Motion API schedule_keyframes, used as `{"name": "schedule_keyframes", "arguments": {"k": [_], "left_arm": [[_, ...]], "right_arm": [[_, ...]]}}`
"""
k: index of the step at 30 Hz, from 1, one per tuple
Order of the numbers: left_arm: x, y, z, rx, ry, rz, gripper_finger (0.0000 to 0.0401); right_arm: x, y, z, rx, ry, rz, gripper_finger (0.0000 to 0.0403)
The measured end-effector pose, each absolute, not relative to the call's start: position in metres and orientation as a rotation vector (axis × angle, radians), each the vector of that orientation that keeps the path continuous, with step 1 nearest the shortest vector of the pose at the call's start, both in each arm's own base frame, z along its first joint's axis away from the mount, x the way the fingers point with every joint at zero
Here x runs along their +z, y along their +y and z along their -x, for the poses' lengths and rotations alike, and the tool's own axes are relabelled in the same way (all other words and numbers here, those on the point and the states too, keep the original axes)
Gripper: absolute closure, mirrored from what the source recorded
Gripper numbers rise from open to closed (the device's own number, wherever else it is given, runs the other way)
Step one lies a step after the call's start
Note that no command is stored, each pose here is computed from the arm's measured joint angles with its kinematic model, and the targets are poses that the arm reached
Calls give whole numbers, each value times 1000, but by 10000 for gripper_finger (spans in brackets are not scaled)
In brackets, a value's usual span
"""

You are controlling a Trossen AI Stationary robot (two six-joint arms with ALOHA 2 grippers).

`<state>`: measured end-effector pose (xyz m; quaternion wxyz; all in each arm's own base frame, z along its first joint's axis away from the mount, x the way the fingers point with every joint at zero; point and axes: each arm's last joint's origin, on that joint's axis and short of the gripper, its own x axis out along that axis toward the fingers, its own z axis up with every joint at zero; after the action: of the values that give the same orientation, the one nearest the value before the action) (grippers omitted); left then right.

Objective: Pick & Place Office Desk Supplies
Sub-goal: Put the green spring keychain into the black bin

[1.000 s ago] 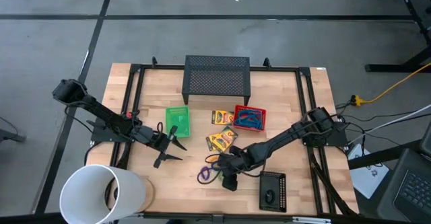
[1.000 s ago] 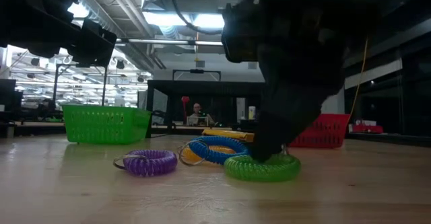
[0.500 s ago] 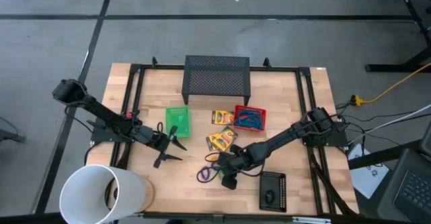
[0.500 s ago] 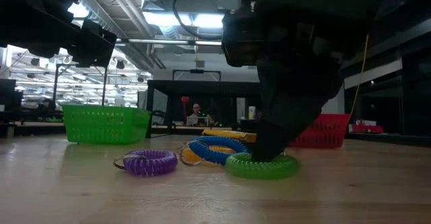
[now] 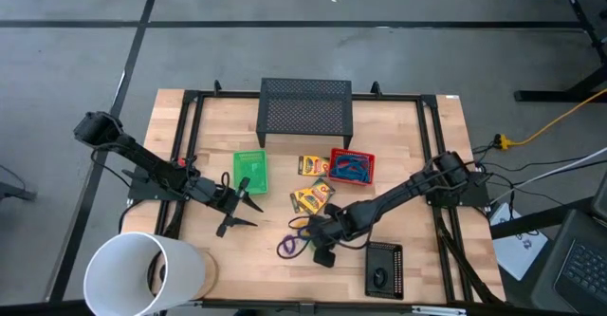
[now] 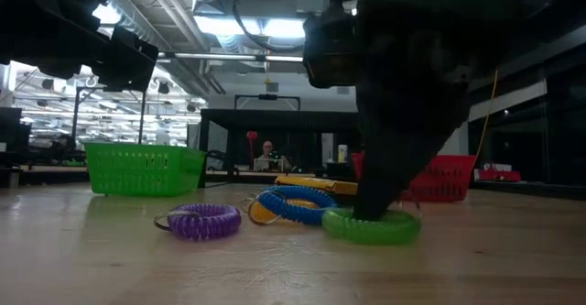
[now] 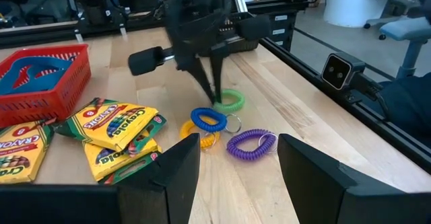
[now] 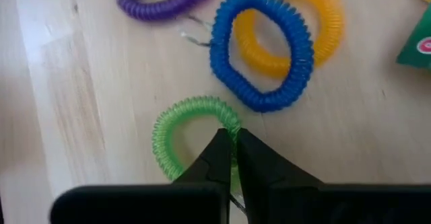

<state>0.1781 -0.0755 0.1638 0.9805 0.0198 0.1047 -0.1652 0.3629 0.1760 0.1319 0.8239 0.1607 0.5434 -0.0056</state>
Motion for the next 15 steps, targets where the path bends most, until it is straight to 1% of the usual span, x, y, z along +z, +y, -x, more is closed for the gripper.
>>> {"name": "schedule_keyframes", "arguments": {"k": [4,9,15], "left_arm": [[164,-76,-178,-333,211,-40,205],[164,-76,-178,-333,211,-37,205],[164,-76,-178,-333,214,-38,205]], "right_arm": [[161,184,-374,42,1142,-305,391],[194,194,-377,32,1176,-246,392],[233,213,-364,-11,1237,-190,392]]}}
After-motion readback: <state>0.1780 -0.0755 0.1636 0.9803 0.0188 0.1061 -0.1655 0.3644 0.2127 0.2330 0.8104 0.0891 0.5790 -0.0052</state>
